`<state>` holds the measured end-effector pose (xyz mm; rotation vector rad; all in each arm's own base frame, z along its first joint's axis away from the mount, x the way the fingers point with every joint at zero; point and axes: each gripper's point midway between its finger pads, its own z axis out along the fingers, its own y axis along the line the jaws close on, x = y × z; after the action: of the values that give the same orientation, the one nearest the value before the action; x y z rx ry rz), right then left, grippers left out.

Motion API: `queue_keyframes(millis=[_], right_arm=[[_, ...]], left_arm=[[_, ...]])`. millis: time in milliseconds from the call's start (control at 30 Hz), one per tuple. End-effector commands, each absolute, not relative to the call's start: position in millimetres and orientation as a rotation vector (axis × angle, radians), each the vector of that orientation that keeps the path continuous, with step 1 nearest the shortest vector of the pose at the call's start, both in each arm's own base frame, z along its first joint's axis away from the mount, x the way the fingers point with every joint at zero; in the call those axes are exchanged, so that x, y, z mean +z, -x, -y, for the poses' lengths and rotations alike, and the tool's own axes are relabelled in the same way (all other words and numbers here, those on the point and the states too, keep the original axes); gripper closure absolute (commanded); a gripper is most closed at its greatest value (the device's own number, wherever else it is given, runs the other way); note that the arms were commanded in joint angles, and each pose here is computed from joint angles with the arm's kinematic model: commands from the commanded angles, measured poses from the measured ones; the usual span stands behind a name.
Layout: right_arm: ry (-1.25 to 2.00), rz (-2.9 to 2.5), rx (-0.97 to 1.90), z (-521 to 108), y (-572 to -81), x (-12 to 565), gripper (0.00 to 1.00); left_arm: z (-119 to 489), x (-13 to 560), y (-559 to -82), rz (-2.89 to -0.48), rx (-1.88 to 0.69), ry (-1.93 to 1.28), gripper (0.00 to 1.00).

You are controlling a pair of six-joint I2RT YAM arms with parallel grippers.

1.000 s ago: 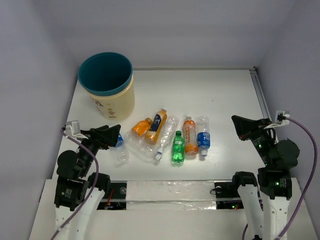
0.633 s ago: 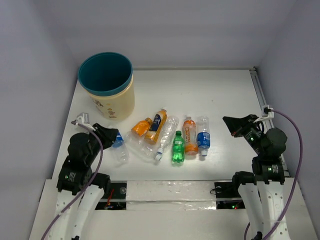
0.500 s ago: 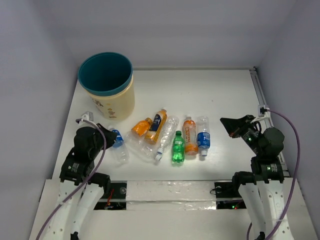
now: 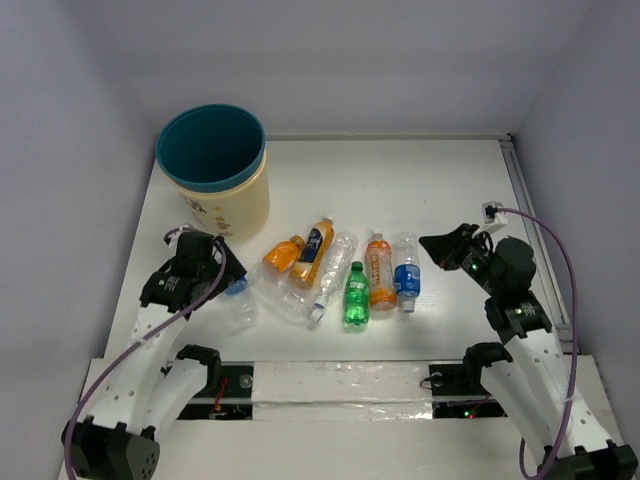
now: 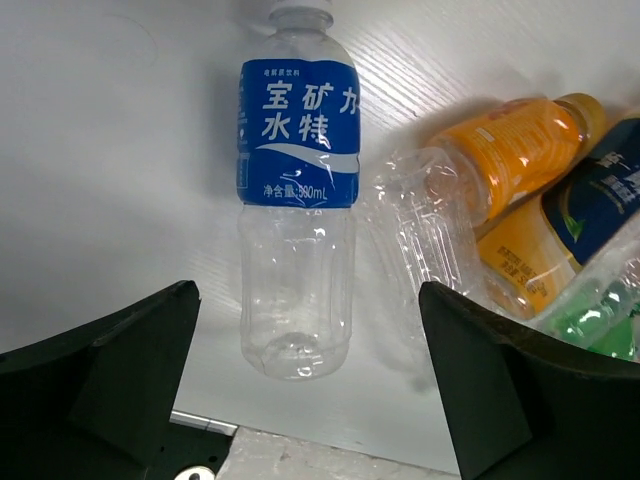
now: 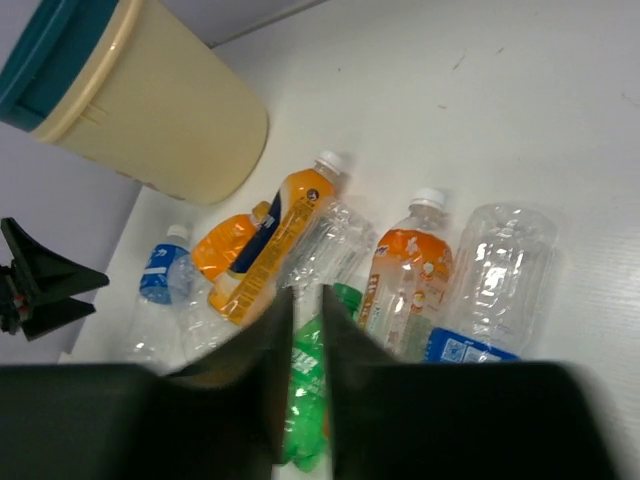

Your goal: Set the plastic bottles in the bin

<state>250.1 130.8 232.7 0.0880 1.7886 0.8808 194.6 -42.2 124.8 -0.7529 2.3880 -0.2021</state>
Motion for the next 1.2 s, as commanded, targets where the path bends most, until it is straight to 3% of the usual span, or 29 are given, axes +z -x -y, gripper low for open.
queue_keyframes(millis=[0, 100, 200, 667, 933, 1033, 1167], right_arm=[[-0.044, -1.665, 0.810, -124.4, -258.4, 257.0, 0.71], [-0.047, -1.649, 0.817, -124.2, -255.9, 252.9, 0.41], [-0.047, -1.638, 0.824, -124.4, -254.5, 251.6, 0.32], [-0.093, -1.657, 0.832, -123.6, -260.6, 241.3, 0.14], [-0.198, -1.728, 0.775, -113.4, -273.5, 219.2, 0.12], [-0.246, -1.766, 0.740, -108.5, -280.5, 208.6, 0.11], [-0.301, -1.832, 0.690, -102.8, -289.4, 191.7, 0.11]], left_arm=[[44.1, 124.4, -213.9, -2.363, -0.192, 0.806, 0.09], [45.8, 111.4, -227.1, -2.379, -0.169, 0.830, 0.09], [40.3, 98.5, -237.3, -2.385, -0.099, 0.856, 0.09], [23.6, 44.2, -254.2, -2.409, 0.074, 0.926, 0.15], [26.1, 26.7, -252.7, -2.369, 0.023, 0.963, 0.35], [28.7, 41.9, -254.4, -2.310, -0.042, 0.964, 0.43], [34.0, 86.6, -255.9, -2.185, -0.182, 0.937, 0.46]])
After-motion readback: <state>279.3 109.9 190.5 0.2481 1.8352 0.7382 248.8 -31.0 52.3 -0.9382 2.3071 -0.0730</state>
